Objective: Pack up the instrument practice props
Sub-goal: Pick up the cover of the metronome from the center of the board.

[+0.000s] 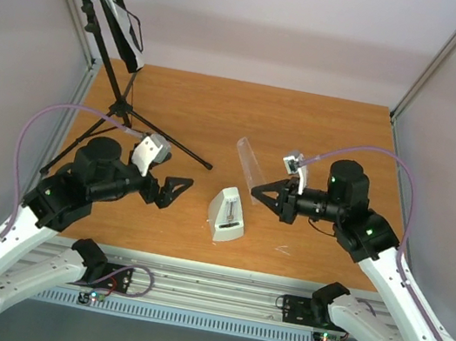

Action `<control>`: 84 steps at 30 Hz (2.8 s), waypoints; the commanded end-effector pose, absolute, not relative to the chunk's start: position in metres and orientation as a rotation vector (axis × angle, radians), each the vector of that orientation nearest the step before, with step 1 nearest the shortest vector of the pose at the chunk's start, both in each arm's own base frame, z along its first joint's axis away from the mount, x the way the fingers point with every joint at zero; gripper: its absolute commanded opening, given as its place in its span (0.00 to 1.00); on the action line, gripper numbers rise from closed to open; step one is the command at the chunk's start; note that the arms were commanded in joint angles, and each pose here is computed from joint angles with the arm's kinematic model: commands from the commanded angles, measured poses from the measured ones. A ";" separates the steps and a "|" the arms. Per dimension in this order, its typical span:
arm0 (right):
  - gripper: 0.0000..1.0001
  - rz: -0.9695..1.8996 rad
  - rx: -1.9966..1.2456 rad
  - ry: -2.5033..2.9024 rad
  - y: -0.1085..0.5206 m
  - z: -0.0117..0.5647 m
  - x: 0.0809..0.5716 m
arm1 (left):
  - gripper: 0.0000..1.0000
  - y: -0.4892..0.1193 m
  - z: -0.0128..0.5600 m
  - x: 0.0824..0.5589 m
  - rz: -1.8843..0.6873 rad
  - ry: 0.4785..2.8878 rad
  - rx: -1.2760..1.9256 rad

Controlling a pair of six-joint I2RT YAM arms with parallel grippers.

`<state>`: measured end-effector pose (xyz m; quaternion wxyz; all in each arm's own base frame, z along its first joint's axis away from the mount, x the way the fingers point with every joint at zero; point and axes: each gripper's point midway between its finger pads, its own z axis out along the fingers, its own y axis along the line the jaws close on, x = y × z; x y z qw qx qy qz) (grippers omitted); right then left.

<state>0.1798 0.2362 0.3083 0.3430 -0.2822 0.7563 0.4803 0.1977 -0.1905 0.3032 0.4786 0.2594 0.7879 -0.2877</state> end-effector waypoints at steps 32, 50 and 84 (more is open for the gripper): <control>0.01 1.744 -1.029 1.784 0.264 0.334 0.117 | 0.99 -0.261 0.399 0.173 -1.558 1.687 0.517; 0.01 1.745 -1.051 1.783 0.271 0.332 0.119 | 0.74 -0.278 0.386 0.178 -1.550 1.743 0.574; 0.01 1.736 -1.016 1.781 0.273 0.329 0.125 | 0.51 -0.282 0.375 0.171 -1.530 1.773 0.615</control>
